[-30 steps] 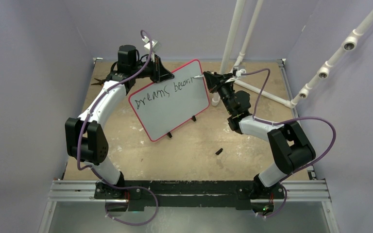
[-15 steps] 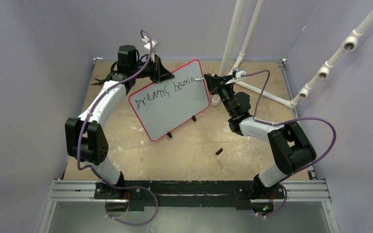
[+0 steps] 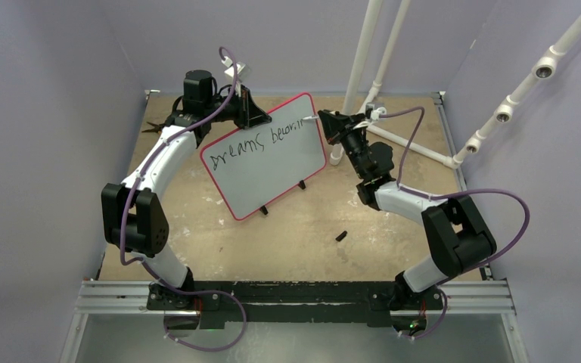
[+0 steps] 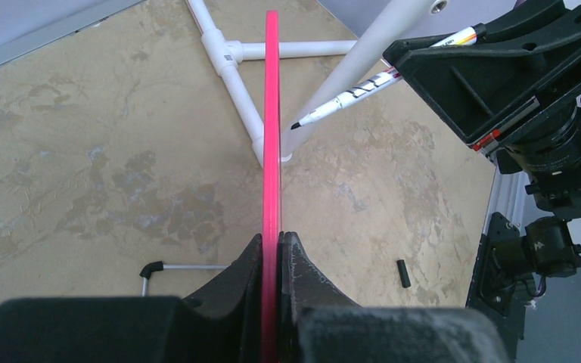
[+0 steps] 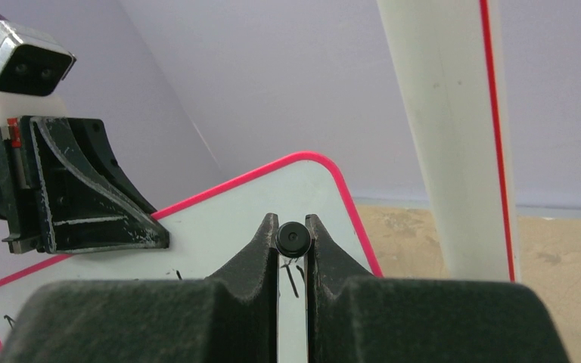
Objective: Write a sentence on the whiteboard
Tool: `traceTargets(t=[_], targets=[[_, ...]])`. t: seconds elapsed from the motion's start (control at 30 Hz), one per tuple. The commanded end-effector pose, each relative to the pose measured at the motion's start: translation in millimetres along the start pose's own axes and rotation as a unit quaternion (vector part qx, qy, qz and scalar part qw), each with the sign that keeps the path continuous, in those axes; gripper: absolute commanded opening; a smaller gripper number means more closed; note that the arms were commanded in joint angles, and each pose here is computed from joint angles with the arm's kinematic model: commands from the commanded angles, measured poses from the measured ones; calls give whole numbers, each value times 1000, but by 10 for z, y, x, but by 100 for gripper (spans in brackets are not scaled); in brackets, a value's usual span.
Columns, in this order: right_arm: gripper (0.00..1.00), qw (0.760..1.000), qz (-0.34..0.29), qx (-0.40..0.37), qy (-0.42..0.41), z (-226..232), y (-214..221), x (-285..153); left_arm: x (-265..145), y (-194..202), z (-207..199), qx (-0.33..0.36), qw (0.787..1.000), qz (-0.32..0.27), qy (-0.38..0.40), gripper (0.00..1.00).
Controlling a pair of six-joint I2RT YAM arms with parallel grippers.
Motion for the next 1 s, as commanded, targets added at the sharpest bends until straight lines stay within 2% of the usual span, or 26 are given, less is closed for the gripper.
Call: traceTargets(t=[0.0, 0.33, 0.63, 0.97], targets=[[0, 999, -41, 2, -11, 38, -176, 130, 65, 296, 124, -53, 997, 52, 3, 0], [0, 999, -36, 3, -9, 27, -108, 164, 63, 294, 116, -52, 997, 51, 6, 0], [0, 999, -44, 0, 11, -8, -181, -12, 63, 286, 126, -53, 997, 49, -2, 0], [0, 999, -32, -5, 13, -30, -75, 65, 61, 293, 129, -54, 997, 50, 0, 0]])
Point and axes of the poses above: each gripper's point midway between its finger pads, its own x axis out along the fingers, its own z axis along the line the jaws close on, y = z × x, the point moved 8 cm from there along -x, back along the fingers, and after that the axes turned 15 degrees about -x, right-handed, at the moved point
